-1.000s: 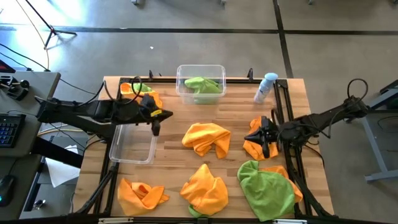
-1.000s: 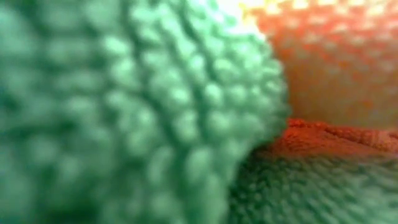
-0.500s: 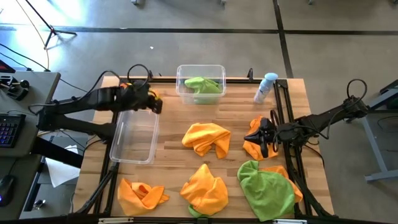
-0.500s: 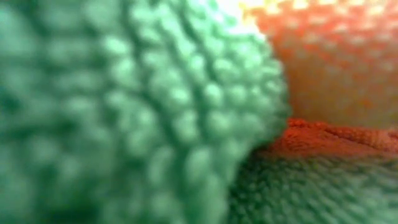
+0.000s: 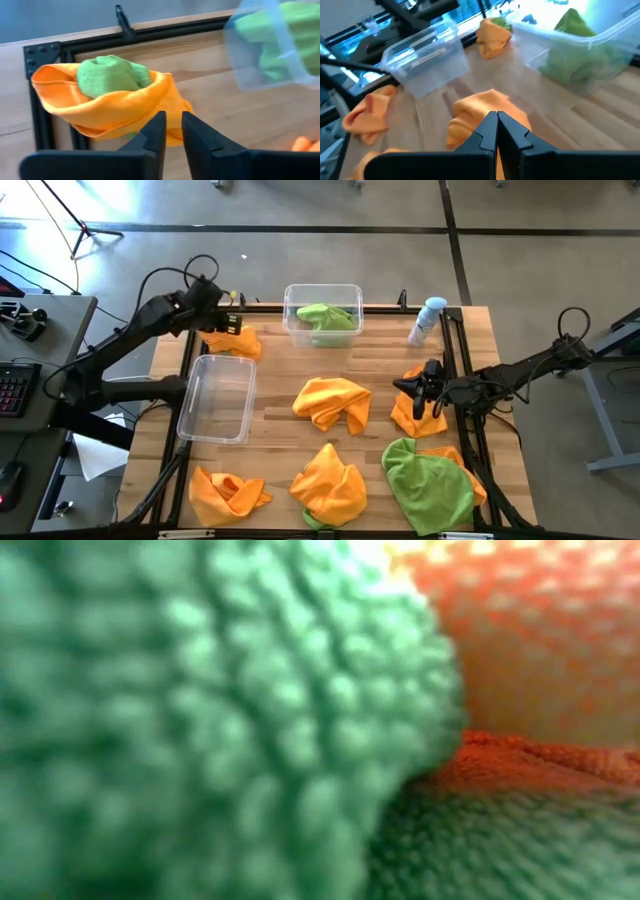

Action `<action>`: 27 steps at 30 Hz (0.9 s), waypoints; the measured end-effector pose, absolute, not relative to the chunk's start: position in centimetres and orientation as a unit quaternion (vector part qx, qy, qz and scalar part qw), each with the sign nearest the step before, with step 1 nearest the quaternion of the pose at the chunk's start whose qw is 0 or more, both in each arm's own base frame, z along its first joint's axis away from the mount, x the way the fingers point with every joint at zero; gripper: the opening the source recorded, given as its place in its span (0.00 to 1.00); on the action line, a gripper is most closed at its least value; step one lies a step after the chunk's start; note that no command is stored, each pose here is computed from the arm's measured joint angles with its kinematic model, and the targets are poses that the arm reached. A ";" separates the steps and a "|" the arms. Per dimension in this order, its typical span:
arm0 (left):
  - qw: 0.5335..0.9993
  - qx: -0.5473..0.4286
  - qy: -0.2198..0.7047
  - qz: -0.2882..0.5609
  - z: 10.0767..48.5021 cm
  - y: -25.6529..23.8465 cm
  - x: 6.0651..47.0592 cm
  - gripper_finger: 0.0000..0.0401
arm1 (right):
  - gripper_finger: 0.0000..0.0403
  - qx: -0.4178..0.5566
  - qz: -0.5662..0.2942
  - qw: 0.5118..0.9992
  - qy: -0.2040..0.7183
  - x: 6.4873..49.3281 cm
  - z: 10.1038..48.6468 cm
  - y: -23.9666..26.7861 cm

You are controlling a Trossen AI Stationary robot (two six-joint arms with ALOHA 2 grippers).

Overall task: Sort microfiber towel by color & place in baskets
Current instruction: Put the orange microfiber towel into the bottom transparent bin

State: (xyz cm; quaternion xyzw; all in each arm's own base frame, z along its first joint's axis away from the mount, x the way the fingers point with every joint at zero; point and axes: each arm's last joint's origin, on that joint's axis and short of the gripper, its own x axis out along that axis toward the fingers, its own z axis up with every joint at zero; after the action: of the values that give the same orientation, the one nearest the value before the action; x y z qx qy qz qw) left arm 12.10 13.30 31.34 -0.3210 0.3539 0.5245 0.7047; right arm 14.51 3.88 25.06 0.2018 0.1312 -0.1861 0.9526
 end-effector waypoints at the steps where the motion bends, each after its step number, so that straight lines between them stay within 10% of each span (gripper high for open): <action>1: 0.701 -0.318 0.362 0.525 31.2 13.7 12.0 0.17 | 0.00 0.200 -0.194 0.952 0.128 14.5 25.1 3.8; 27: 0.594 -0.348 0.522 0.504 24.4 20.3 13.0 0.32 | 0.00 0.236 -0.261 0.932 0.086 14.4 25.2 3.5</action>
State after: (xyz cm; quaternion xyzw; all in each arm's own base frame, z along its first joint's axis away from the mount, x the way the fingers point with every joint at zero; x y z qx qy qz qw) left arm 13.00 20.28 24.43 -0.3481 0.5219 0.5040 0.5937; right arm 14.37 3.46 25.16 0.2361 0.0856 -0.2608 0.9322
